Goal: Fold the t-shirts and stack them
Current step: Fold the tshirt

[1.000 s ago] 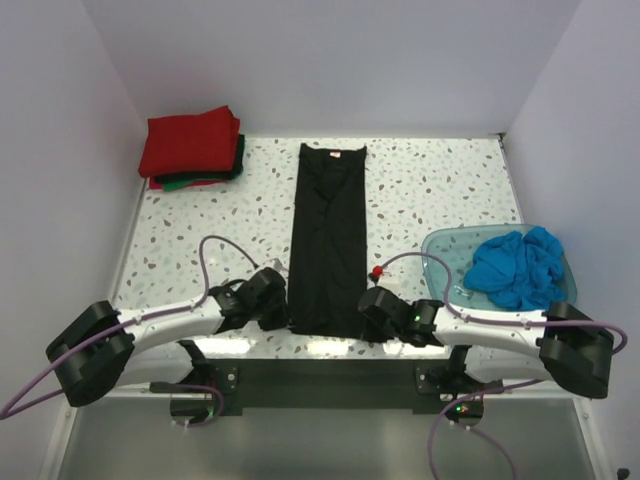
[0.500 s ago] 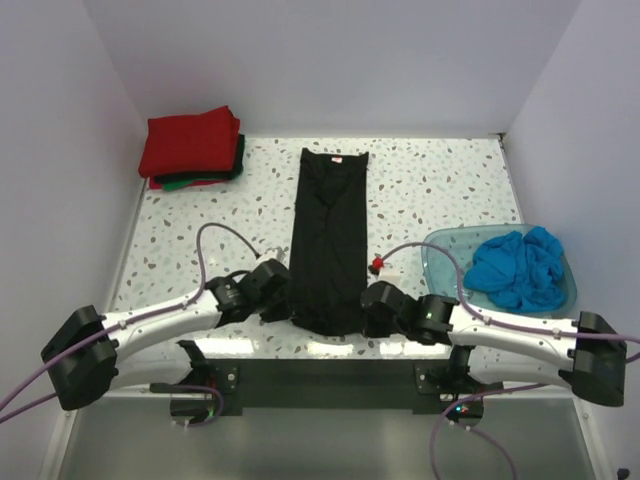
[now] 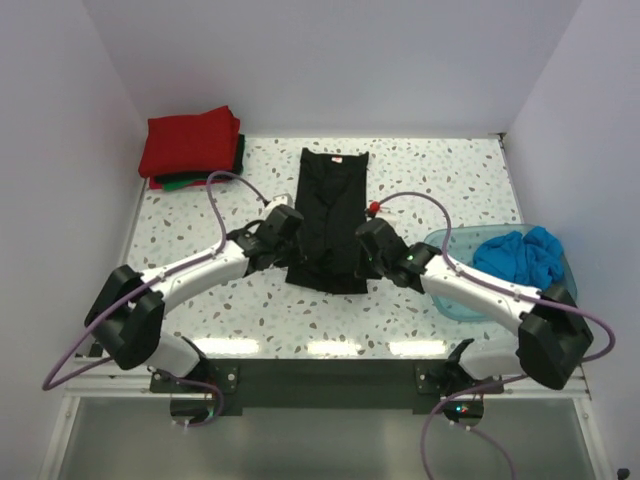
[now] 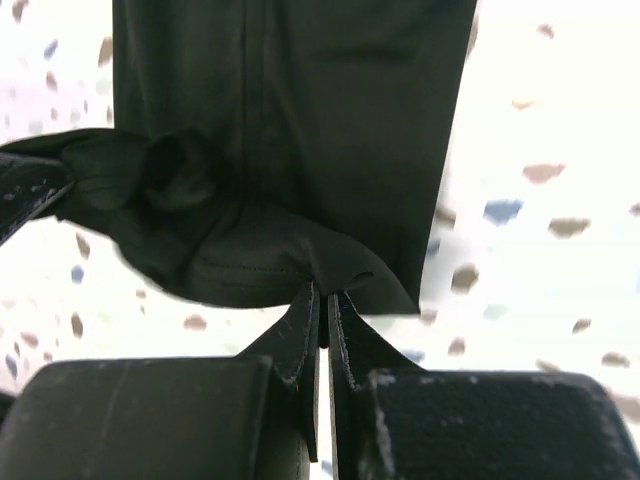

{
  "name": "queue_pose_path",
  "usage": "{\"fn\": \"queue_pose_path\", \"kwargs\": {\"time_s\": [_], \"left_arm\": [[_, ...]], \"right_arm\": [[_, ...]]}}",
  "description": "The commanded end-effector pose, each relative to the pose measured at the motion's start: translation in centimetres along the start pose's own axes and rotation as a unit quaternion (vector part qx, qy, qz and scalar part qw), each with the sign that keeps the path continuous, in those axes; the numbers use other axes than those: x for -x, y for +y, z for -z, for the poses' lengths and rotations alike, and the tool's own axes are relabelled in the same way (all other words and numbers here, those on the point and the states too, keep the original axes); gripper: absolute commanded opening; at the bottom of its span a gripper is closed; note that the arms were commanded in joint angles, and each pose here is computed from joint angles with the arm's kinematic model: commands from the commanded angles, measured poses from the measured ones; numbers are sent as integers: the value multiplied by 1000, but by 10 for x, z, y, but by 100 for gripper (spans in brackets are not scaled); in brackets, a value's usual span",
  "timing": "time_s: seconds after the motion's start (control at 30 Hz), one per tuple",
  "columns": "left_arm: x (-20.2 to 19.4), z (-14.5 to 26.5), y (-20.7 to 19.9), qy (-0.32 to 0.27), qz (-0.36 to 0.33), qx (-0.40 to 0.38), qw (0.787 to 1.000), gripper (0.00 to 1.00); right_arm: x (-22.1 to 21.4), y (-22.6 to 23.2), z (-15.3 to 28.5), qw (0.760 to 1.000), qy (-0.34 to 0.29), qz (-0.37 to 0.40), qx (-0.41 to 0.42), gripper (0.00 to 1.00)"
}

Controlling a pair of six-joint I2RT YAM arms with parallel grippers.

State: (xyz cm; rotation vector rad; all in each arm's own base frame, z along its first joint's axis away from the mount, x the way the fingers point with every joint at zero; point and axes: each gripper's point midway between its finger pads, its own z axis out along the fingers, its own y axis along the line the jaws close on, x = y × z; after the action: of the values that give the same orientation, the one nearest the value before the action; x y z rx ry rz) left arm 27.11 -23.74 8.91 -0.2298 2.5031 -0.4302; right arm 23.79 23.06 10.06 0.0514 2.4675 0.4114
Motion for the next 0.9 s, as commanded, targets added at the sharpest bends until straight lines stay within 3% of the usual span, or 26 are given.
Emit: {"fn": "queue_pose_path", "kwargs": {"time_s": [0.0,0.43,0.87], "left_arm": [[63,-2,-43,-82,-35,-60,994,0],[140,-42,-44,-110,-34,-57,992,0],[158,-102,-23,-68,-10,-51,996,0]], "right_arm": [[48,24,-6,998,-46,11,39,0],[121,17,-48,998,-62,-10,26,0],[146,-5,-101,999,-35,-27,5,0]]}}
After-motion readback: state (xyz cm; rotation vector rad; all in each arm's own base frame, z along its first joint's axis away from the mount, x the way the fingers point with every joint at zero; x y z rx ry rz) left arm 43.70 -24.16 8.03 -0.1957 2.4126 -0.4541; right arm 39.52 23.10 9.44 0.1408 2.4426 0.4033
